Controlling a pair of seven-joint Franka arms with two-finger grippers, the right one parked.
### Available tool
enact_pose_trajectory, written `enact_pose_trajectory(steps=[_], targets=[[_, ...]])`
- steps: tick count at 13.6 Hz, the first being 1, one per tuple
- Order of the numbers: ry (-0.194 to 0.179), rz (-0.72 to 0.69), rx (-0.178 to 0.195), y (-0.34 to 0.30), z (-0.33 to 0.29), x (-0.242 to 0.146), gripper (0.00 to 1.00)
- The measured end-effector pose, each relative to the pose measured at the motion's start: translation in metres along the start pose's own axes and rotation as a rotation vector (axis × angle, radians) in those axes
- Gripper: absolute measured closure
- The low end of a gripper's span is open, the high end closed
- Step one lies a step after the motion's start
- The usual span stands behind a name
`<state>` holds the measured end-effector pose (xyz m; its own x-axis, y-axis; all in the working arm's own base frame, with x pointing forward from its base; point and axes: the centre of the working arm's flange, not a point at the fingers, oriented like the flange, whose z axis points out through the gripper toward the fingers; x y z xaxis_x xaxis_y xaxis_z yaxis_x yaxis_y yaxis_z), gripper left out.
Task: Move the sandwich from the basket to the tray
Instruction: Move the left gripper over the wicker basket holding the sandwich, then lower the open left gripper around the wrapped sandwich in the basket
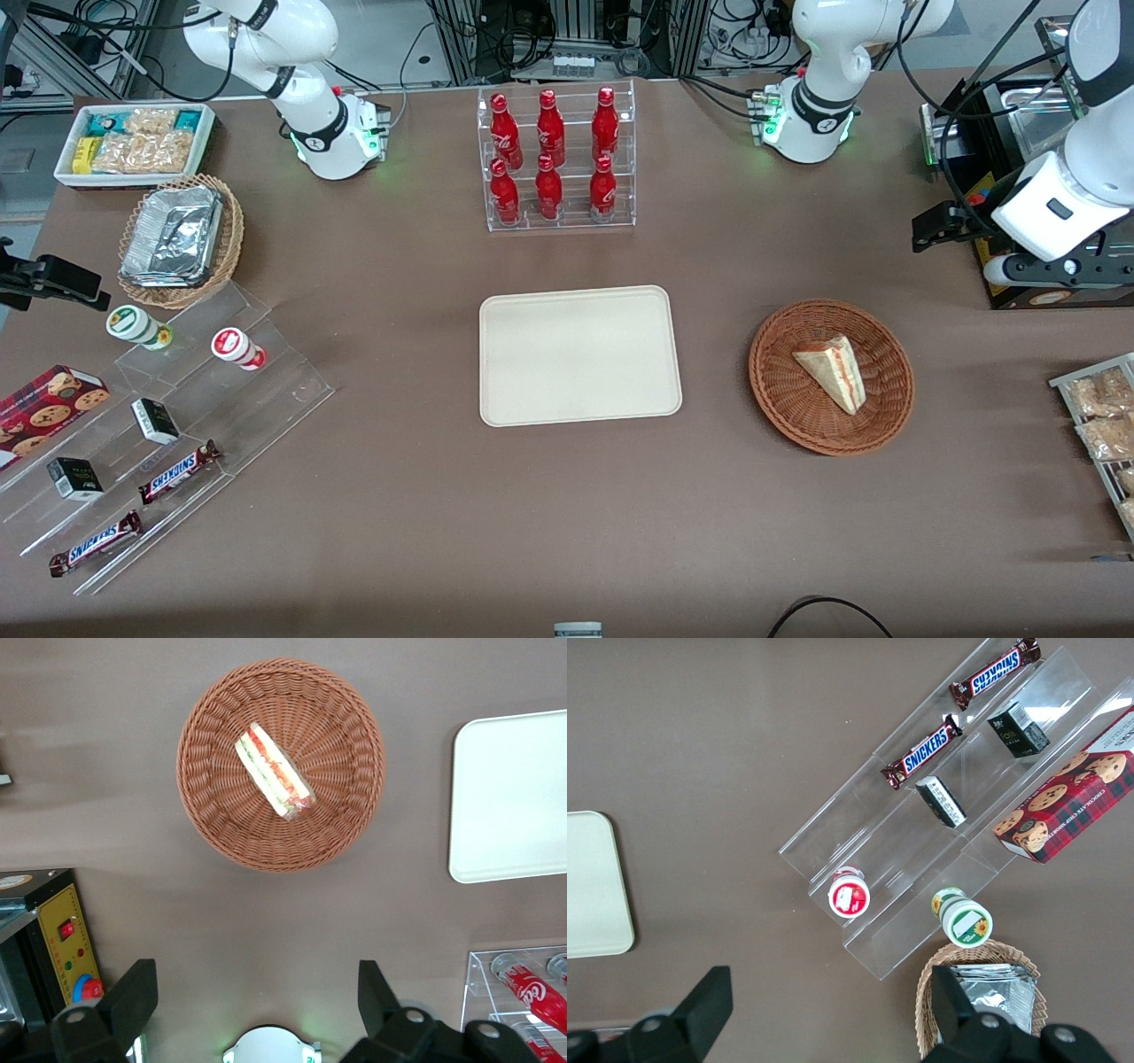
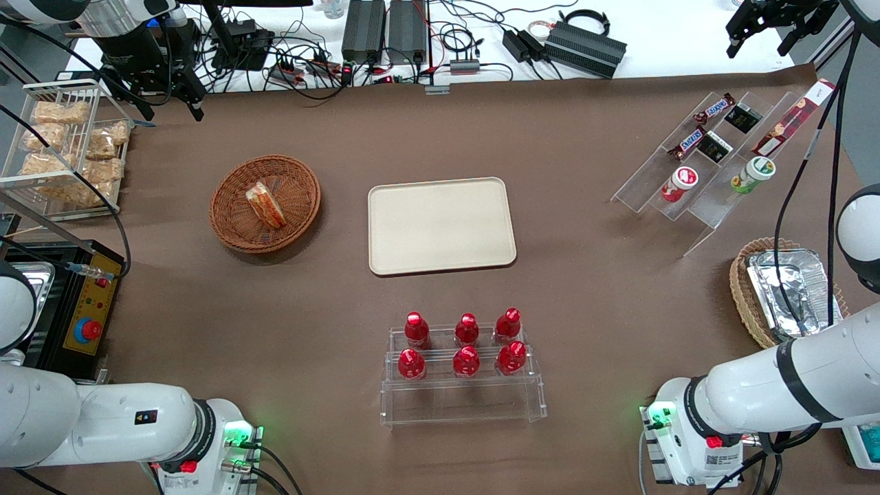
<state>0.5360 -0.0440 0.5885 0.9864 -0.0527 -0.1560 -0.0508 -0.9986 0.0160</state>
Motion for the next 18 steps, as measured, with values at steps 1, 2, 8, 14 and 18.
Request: enact_pose_trajectory(steps=[1, 2, 8, 14, 18], targets=[[-0.001, 0.0, -0.002, 0.0, 0.0, 0.0, 0.0], [-0.003, 0.0, -0.002, 0.0, 0.0, 0.0, 0.0], [-0.041, 0.004, -0.005, 0.002, 0.033, 0.018, 0.0], [0.005, -0.002, -0.009, -0.001, 0.153, 0.044, 0.0], [0.081, -0.006, -0.01, -0.002, 0.212, 0.045, 0.0]])
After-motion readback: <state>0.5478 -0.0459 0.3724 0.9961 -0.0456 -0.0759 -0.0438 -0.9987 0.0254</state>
